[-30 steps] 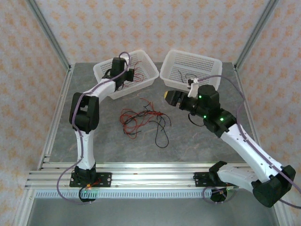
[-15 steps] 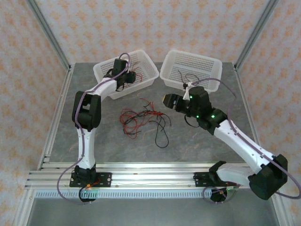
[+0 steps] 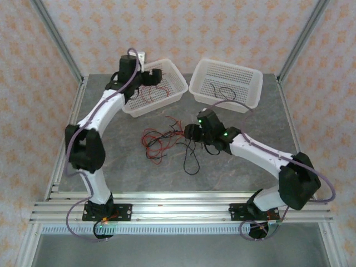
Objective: Untangle the cables
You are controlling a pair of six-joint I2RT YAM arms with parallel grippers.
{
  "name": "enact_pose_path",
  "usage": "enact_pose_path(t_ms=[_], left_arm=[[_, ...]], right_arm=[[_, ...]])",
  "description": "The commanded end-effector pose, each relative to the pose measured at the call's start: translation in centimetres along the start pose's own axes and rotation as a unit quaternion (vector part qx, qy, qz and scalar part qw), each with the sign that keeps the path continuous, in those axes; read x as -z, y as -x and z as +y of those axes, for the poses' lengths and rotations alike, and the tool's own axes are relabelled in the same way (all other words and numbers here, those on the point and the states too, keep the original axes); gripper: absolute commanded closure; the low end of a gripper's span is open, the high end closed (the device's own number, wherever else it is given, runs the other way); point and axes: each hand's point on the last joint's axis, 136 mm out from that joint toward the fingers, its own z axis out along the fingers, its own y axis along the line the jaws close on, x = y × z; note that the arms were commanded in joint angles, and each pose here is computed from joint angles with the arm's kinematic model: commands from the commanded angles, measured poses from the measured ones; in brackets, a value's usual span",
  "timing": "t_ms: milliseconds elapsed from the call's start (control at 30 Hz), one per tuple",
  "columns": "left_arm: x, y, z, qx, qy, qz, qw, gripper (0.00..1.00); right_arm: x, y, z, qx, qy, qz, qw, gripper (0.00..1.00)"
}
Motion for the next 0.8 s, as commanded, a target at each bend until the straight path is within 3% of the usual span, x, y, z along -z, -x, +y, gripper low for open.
enact_pose_path(t_ms=[0,200,367,433,567,767], left_arm=[[4.2,2.6,-1.6,0.009,-0.025,-0.047,0.999,0.01],[12.5,4.3,-2.6,0.042,-0.051,-0.126,0.99,0.01],[16.9,3.2,-3.4,0.067,-0.079,-0.146,0.984,0.01],[17.9,2.5,-3.5,0.078,-0.087,-0.144,0.983,0.01],[18.6,0.5,-3.6,0.094,-0.09,-0.131,0.983,0.03],[17.4,-4.1,-6.5,0.092,-0.114,-0.078,0.986,0.08]], right_arm=[[-1.7,-1.9,-1.6,-0.003,-0.042,0.014,0.999,0.47],[-4.6,-3.6,-3.1,-0.011,-0.08,0.034,0.996,0.52],[-6.4,-4.3,-3.3,-0.016,-0.088,0.049,0.995,0.6],[-6.9,-4.4,-3.0,-0.016,-0.087,0.051,0.995,0.68],[-6.6,-3.8,-1.5,-0.014,-0.074,0.045,0.996,1.0],[-1.9,-1.6,2.1,0.017,-0.024,0.017,0.999,1.0]])
